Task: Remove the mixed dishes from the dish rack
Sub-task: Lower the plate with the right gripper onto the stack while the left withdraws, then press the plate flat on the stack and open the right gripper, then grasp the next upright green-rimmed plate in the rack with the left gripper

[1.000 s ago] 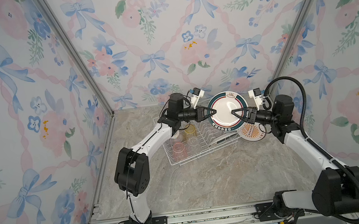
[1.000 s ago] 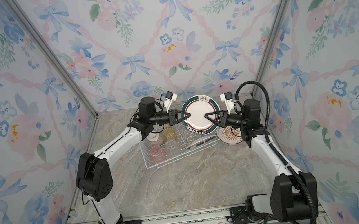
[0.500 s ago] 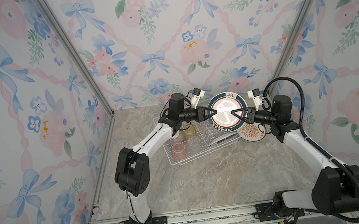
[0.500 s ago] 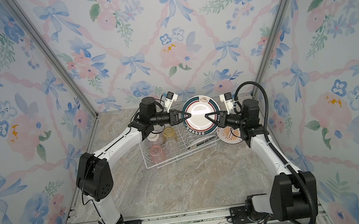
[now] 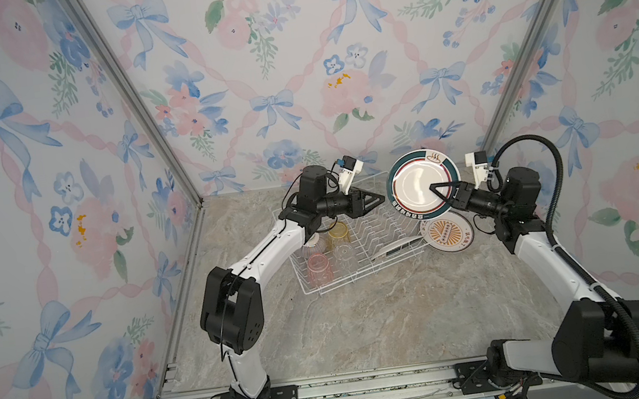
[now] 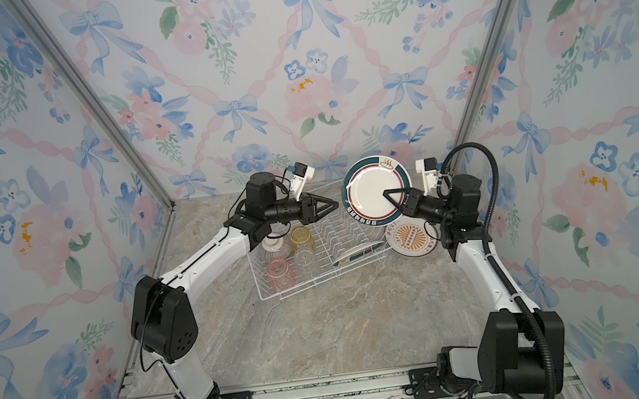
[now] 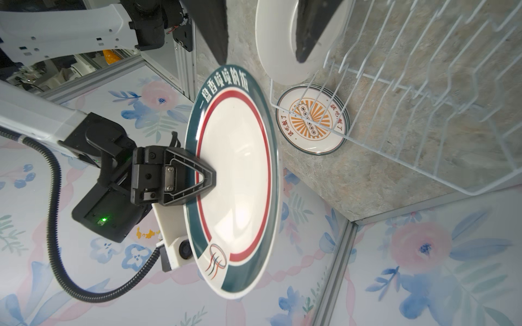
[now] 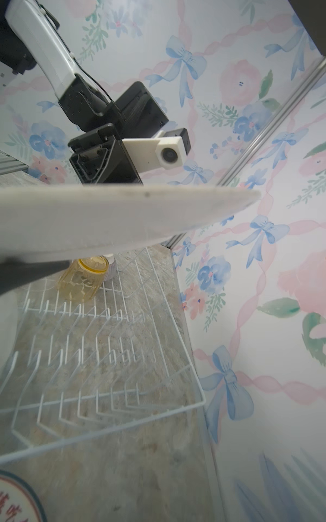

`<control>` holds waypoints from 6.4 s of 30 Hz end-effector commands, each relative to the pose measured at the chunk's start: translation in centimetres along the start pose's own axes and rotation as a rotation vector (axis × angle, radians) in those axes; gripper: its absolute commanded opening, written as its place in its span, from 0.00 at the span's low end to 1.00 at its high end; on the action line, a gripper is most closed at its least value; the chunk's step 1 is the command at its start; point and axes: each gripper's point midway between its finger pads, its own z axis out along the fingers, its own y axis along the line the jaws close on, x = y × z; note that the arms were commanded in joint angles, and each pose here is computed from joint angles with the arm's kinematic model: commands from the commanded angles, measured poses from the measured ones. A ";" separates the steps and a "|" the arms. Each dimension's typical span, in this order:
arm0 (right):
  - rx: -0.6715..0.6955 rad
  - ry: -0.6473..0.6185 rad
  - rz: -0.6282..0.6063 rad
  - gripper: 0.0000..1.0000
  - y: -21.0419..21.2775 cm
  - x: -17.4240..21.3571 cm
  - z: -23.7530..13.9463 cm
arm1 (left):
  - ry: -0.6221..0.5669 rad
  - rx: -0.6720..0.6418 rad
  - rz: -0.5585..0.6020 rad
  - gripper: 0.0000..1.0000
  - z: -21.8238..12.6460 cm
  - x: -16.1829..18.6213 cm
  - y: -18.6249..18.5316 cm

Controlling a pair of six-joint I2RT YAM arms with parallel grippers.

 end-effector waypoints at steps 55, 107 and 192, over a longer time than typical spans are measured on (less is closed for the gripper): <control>0.632 0.145 0.567 0.13 -23.8 10.1 -5.4 | 0.173 -0.411 0.278 0.37 -0.8 4.6 1.5; 0.994 0.530 0.365 0.59 -25.9 13.2 -7.4 | 0.309 -0.436 0.307 0.36 -1.2 8.1 2.7; 0.719 0.086 0.161 0.60 -13.5 3.1 -9.7 | 0.379 -0.735 0.624 0.00 0.2 2.0 -1.3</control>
